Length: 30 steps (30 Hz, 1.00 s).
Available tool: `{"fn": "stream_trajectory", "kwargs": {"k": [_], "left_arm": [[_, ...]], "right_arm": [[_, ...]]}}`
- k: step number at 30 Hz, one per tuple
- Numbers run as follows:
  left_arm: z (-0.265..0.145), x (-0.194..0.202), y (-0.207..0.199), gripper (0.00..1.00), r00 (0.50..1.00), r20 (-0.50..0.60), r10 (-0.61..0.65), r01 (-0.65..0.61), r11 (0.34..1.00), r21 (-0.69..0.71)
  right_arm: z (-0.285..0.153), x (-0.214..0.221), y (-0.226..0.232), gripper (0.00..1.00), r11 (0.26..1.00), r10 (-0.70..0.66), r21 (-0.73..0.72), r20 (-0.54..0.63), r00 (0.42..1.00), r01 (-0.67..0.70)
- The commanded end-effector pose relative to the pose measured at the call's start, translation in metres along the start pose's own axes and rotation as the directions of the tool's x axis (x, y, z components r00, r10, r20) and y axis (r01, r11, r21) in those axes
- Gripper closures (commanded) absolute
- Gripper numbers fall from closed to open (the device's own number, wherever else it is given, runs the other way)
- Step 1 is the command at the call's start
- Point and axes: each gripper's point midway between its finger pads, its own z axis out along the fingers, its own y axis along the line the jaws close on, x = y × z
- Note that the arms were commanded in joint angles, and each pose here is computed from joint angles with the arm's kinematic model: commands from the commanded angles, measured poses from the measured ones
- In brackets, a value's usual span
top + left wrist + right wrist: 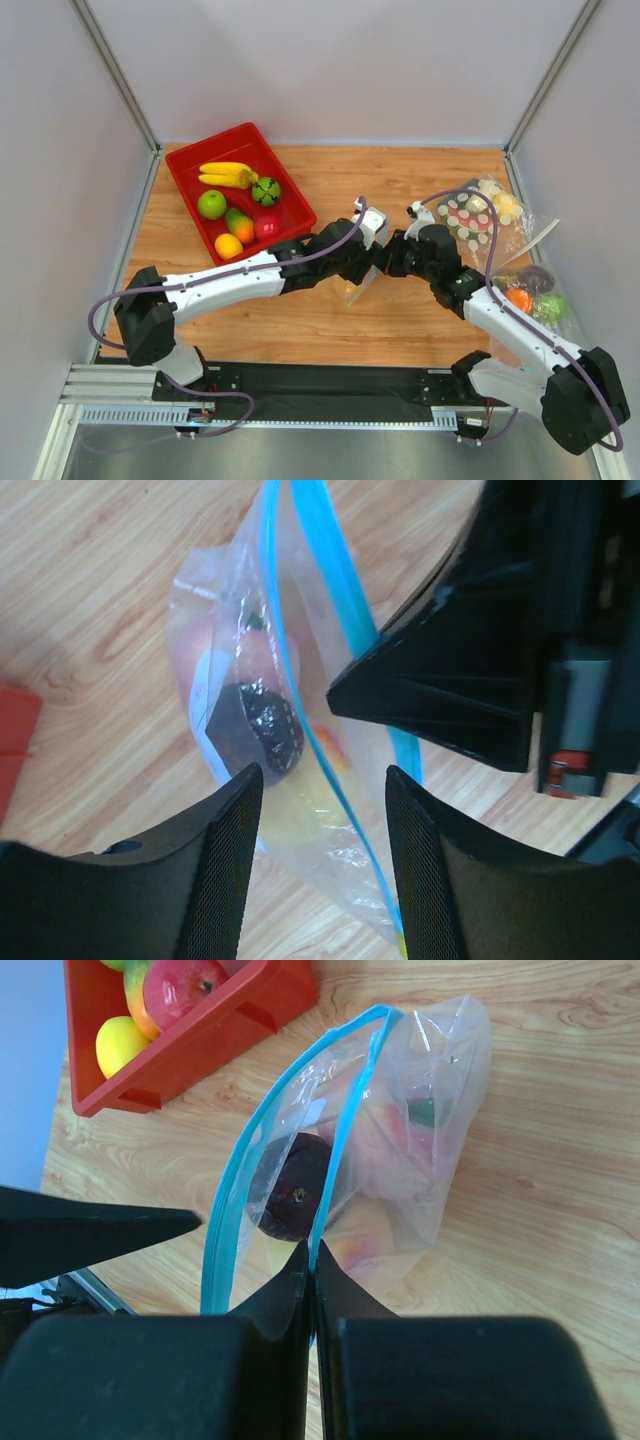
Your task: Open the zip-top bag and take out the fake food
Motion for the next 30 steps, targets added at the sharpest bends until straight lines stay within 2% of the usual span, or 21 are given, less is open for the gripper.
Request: {"fn": "stream_trajectory", "kwargs": {"k": [1,6,8,9,11,12,20,25,30], "left_arm": [[-0.002,-0.011,0.005,0.41,1.000,0.013,0.012,-0.011,0.999,-0.036],[0.005,-0.002,0.009,0.42,1.000,-0.020,0.022,-0.023,0.998,-0.058],[0.008,0.000,0.012,0.46,0.999,-0.034,0.025,-0.027,0.997,-0.076],[0.010,0.005,0.014,0.63,0.998,-0.052,0.026,-0.030,0.996,-0.086],[0.010,0.007,0.020,0.84,0.998,-0.059,0.012,-0.018,0.995,-0.100],[0.009,0.008,0.021,0.98,0.998,-0.063,-0.004,-0.002,0.995,-0.102],[-0.008,0.010,0.057,1.00,0.990,-0.023,-0.138,0.134,0.982,-0.137],[-0.022,0.013,0.074,1.00,0.985,-0.007,-0.172,0.168,0.969,-0.178],[-0.023,0.029,0.083,1.00,0.981,-0.045,-0.191,0.177,0.961,-0.212]], "right_arm": [[-0.007,-0.015,0.016,1.00,0.997,-0.046,-0.052,0.051,0.998,0.049],[-0.009,-0.017,0.018,1.00,0.997,-0.057,-0.056,0.050,0.997,0.060],[-0.011,-0.019,0.019,1.00,0.996,-0.070,-0.052,0.049,0.996,0.072],[-0.011,-0.018,0.019,1.00,0.996,-0.073,-0.052,0.046,0.996,0.075],[-0.013,-0.020,0.019,1.00,0.995,-0.082,-0.045,0.042,0.996,0.084],[-0.014,-0.021,0.019,1.00,0.995,-0.093,-0.041,0.042,0.995,0.094],[-0.023,-0.027,0.015,1.00,0.988,-0.152,0.019,0.014,0.988,0.151],[-0.032,-0.033,0.007,1.00,0.976,-0.197,0.088,-0.006,0.980,0.197],[-0.036,-0.034,0.004,1.00,0.972,-0.207,0.112,-0.024,0.978,0.208]]}}
